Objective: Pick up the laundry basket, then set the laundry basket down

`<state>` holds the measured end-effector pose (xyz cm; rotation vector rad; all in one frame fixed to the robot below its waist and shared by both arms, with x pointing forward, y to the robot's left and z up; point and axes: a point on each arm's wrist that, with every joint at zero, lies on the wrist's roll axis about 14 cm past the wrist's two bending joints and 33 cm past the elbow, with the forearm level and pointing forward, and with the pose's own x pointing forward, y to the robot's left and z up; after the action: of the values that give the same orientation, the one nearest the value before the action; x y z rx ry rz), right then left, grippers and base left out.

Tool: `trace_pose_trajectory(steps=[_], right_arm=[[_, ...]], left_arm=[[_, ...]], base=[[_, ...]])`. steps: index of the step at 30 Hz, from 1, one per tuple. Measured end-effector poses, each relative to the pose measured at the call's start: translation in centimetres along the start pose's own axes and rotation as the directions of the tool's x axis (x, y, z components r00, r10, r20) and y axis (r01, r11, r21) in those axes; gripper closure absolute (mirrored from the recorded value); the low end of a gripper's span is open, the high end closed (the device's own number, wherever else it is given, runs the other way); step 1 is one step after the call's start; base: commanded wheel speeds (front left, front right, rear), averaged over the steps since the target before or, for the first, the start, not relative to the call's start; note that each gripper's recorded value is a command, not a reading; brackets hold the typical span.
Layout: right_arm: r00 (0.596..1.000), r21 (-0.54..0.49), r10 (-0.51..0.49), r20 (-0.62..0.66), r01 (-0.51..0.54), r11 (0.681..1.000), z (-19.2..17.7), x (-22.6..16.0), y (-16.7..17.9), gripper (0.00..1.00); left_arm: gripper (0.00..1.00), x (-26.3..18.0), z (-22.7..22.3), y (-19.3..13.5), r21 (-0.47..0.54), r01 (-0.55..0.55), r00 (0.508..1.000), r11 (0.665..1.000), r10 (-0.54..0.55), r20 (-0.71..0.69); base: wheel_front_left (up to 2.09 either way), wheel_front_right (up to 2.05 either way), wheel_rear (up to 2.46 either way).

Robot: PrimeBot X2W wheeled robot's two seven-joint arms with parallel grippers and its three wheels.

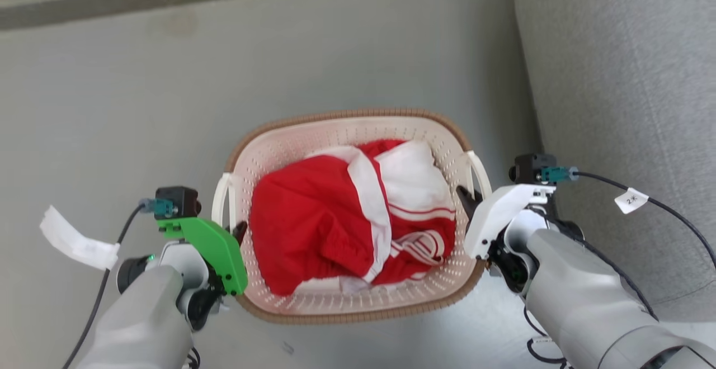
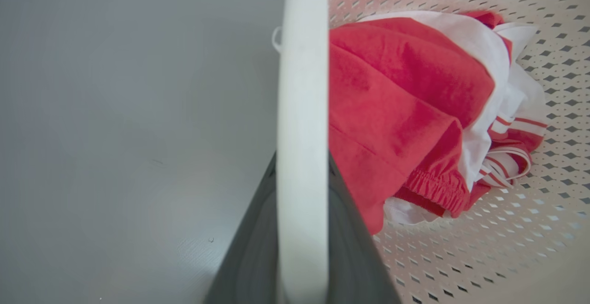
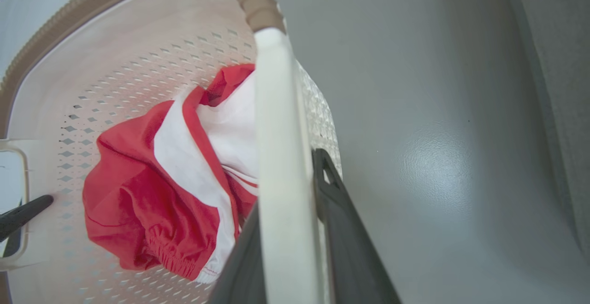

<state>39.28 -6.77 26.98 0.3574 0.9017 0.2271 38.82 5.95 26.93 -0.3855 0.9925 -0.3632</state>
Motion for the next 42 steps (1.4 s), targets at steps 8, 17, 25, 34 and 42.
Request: trace_pose_trajectory(steps=[8, 17, 25, 34, 42], right_arm=[[1.0, 0.0, 0.001, -0.019, -0.001, 1.0, -0.6, -2.4, 0.6, 1.0], [1.0, 0.002, -0.005, -0.026, 0.005, 1.0, -1.4, -5.0, 0.9, 1.0], [0.999, -0.006, 0.005, -0.046, -0.005, 1.0, -2.0, -6.5, 1.5, 1.0], [0.997, -0.034, 0.029, -0.073, -0.031, 0.999, -2.7, -7.4, 2.6, 1.0], [0.997, -0.039, 0.032, -0.074, -0.034, 0.999, -2.5, -7.8, 2.7, 1.0]], left_arm=[[1.0, -2.2, -0.8, -1.2, 0.0, -0.005, 1.0, 1.0, 0.005, -0.006], [1.0, -4.3, -1.5, -2.8, -0.003, 0.004, 1.0, 1.0, -0.004, 0.004], [1.0, -6.0, -2.1, -3.4, 0.006, -0.003, 1.0, 1.0, 0.003, 0.0], [1.0, -7.3, -2.9, -3.0, -0.01, -0.027, 1.0, 1.0, 0.027, -0.003], [1.0, -7.6, -2.7, -3.2, -0.007, -0.025, 1.0, 1.0, 0.025, 0.006]], base=[[0.0, 0.0, 0.0], [0.0, 0.0, 0.0], [0.0, 0.0, 0.0], [0.0, 0.0, 0.0], [0.0, 0.0, 0.0]])
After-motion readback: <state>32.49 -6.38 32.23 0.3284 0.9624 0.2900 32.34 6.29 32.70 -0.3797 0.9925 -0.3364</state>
